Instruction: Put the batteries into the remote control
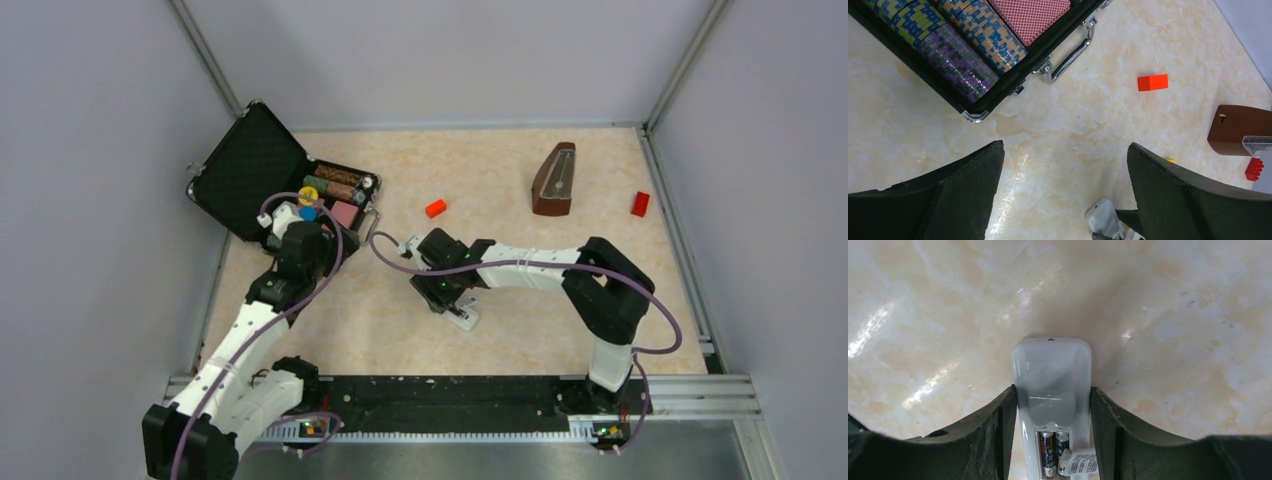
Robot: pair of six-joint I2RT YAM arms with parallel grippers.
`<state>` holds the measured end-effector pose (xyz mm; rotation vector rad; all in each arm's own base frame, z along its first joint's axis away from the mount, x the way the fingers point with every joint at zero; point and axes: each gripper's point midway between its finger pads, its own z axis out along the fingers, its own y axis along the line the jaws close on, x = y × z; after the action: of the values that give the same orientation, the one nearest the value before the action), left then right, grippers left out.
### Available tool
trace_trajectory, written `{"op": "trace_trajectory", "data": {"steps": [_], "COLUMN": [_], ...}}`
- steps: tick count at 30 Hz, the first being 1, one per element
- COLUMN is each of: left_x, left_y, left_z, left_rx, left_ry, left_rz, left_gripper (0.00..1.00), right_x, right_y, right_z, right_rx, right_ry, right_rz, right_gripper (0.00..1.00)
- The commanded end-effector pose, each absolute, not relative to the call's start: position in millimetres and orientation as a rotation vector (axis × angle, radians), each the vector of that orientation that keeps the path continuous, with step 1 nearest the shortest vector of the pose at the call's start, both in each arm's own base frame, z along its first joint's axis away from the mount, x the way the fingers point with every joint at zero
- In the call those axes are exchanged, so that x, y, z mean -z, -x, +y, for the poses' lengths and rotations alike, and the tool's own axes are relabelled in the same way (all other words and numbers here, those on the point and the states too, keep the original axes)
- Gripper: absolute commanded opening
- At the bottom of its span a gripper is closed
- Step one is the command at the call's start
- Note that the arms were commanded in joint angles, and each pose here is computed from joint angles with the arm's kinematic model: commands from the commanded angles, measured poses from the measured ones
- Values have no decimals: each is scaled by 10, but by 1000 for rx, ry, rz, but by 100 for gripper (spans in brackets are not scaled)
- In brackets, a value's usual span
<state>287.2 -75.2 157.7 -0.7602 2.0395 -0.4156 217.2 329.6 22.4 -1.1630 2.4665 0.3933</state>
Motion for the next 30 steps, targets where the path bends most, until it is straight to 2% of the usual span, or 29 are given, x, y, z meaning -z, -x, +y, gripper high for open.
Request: {"op": "trace_trajectory", "data": {"steps": [1, 4, 10, 13, 19, 24, 30], "left_x": [-1557, -1535, -1473, -1471, -1439, -1419, -1365], "left_y": [-2896, -2900, -2896, -2895, -2894, -2922, -2936], "left_z": [-766, -804, -767, -773, -913, -998, -1046], "left_rx": [434, 459, 458, 457, 490, 516, 520], "left_ry": [768, 748, 803, 796, 691, 633, 572], "left_rz": [2032, 2032, 2012, 2020, 2102, 2136, 2165], "left_gripper": [98, 99, 99, 99, 97, 96, 95], "right_x": [-358, -411, -674, -852, -968, -1011, -1033], "right_y": [-1850, -1868, -1986, -2115, -2288, -2234, -2197], "right_z": [3400, 3390, 3437, 3390, 2823, 2599, 2700], "right_rx": [-499, -491, -501, -501, -358, -201, -232], "right_ry": [1298, 1262, 1076, 895, 250, -55, -465], "right_rz": [2400, 2399, 2392, 2410, 2637, 2733, 2771], "right_gripper": [49, 51, 68, 71, 69, 65, 57]}}
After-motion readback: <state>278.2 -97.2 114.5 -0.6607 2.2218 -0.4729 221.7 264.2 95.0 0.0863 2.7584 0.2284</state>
